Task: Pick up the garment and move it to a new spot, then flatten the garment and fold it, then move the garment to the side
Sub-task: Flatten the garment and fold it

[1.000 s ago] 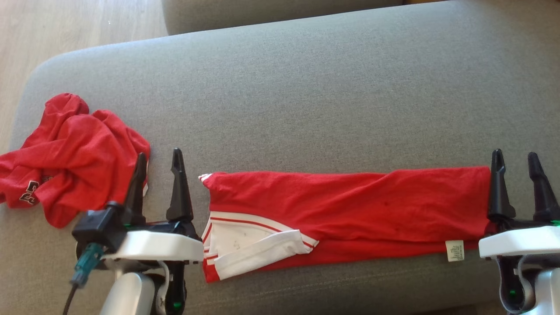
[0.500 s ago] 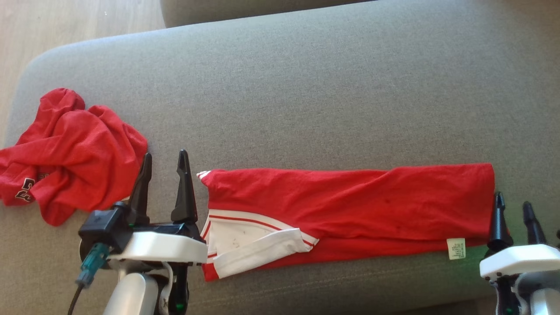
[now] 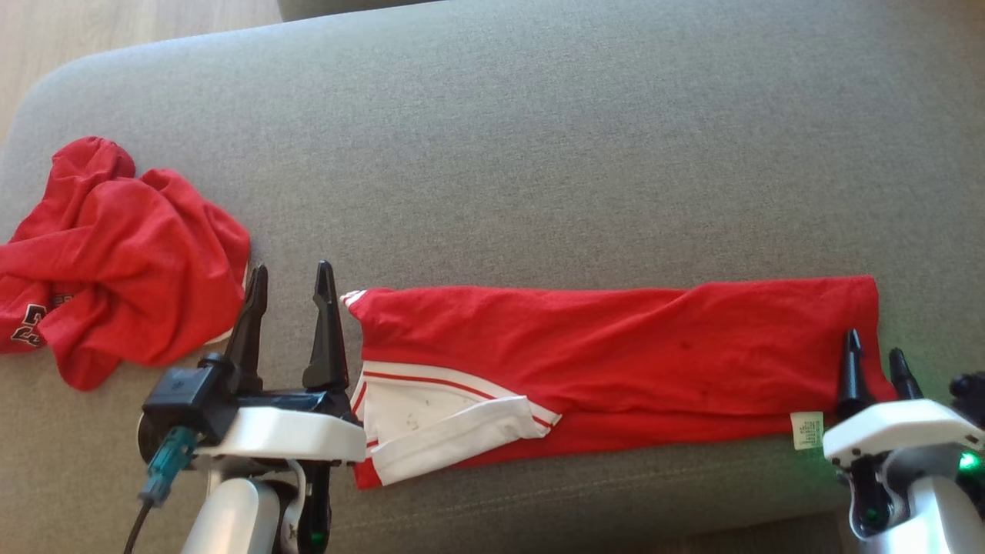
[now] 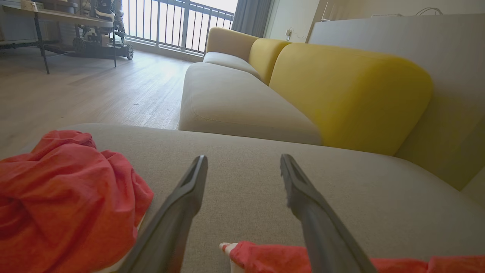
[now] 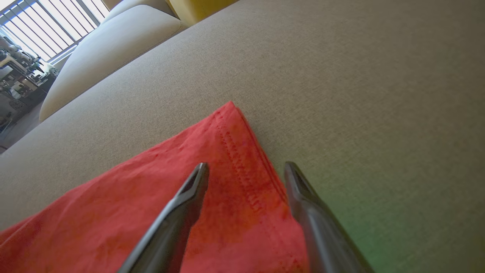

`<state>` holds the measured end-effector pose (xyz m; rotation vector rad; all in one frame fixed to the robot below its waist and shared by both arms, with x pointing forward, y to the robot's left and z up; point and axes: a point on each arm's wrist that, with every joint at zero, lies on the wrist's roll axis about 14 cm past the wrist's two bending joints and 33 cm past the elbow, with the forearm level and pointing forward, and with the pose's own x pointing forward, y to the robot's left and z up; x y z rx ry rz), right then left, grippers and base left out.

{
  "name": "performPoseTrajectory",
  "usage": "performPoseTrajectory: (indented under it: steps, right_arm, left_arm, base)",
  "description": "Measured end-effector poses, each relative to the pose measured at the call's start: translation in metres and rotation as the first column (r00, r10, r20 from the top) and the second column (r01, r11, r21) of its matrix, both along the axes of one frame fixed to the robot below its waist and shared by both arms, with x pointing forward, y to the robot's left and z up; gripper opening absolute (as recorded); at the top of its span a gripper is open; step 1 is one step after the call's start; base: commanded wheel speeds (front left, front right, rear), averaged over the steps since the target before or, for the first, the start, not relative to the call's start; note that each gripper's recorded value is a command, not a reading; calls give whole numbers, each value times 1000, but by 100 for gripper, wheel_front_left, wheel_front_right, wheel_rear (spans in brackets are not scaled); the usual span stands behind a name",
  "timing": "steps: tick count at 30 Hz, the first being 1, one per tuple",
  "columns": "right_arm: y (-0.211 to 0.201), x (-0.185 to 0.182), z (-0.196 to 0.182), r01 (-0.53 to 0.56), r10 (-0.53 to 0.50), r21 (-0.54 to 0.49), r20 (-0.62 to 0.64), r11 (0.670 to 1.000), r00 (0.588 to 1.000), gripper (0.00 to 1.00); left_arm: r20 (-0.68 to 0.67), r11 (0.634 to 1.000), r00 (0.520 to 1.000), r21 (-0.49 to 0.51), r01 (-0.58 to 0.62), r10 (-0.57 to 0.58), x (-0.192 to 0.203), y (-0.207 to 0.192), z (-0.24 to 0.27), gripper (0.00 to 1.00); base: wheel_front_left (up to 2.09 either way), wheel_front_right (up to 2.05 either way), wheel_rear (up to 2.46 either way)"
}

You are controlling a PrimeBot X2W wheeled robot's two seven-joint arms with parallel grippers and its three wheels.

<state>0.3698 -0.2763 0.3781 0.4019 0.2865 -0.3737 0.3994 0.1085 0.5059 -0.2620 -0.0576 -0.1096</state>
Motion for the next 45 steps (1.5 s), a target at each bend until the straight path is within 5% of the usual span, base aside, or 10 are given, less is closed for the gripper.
performPoseTrajectory:
  steps: [18,19,20,34,45]
  right_arm:
    - [7,13,-18,-27,28,27,-62,999,998,100]
    - [8,13,-18,-28,30,35,-60,999,998,55]
    - [9,14,-18,-26,28,43,-57,999,998,0]
    - [3,22,-8,-80,79,-6,-43,997,996,0]
    - [-46,76,49,-88,93,-174,18,981,996,0]
  left_arm:
    - [-10,1000,1000,29,10,-9,10,0,-9,100]
    - [-9,1000,1000,31,7,-7,10,1,-9,100]
    - [-8,999,1000,35,6,-6,11,2,-9,100]
    - [18,999,1000,34,-8,7,11,6,1,100]
    - [31,998,999,57,-12,10,3,6,6,100]
  base:
    - [0,0,0]
    - [0,0,0]
    - [0,0,0]
    - [0,0,0]
    - [0,0,0]
